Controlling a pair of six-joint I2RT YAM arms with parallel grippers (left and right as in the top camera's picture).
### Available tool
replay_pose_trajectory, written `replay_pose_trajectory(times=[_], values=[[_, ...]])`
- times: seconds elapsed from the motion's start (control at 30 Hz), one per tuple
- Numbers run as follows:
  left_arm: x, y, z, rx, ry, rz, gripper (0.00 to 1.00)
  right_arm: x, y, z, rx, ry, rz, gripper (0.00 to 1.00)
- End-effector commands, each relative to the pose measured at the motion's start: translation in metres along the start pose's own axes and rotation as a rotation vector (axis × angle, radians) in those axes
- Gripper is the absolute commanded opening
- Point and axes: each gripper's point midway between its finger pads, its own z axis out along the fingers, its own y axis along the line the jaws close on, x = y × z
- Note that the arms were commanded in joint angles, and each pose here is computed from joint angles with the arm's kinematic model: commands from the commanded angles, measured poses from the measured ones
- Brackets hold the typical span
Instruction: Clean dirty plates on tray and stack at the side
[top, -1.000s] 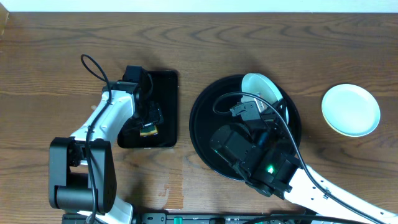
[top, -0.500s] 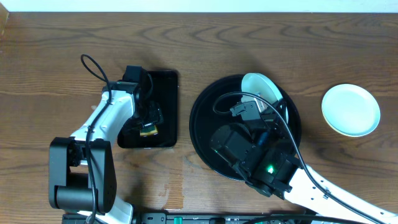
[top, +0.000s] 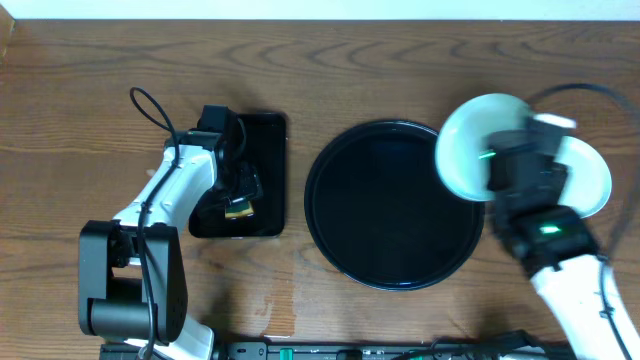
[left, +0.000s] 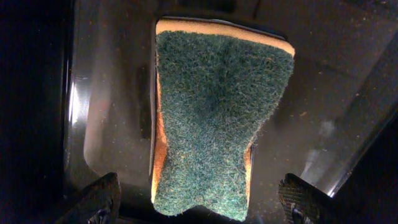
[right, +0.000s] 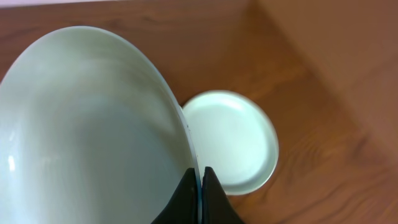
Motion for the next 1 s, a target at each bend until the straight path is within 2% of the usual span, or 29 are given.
replay_pose_trajectory(times=[0.0,0.2,0.33,0.43,0.67,0.7,0.77,0.8,0.87,0.97], values=[[0.001,0.002,0.000,-0.007,0.002,0.000,0.83,0.009,-0.017,0.022,-0.158,0.150,0.243,0.01],[0.001,0.002,0.000,-0.007,0.002,0.000,0.83,0.030,-0.090,0.061,-0.100,0.282,0.559,0.01],[0.001,0.002,0.000,-0.007,0.002,0.000,0.83,0.049,-0.122,0.091,-0.070,0.352,0.696,0.01],[0.001,0.002,0.000,-0.007,0.002,0.000,0.83,0.066,-0.133,0.114,-0.044,0.409,0.748,0.01],[0.001,0.002,0.000,-0.007,0.002,0.000,0.83,0.085,-0.142,0.148,0.026,0.439,0.742,0.02],[0.001,0.002,0.000,-0.007,0.002,0.000,0.83,0.081,-0.145,0.150,0.031,0.419,0.730,0.09],[0.001,0.002,0.000,-0.007,0.002,0.000,0.83,0.067,-0.143,0.150,-0.021,0.372,0.668,0.40],[0.001,0.002,0.000,-0.007,0.002,0.000,0.83,0.060,-0.139,0.147,-0.052,0.354,0.661,0.47],[0.001,0.002,0.000,-0.007,0.002,0.000,0.83,0.045,-0.129,0.138,-0.133,0.321,0.670,0.50],[0.001,0.002,0.000,-0.007,0.002,0.000,0.83,0.008,-0.096,0.108,-0.368,0.239,0.670,0.54]])
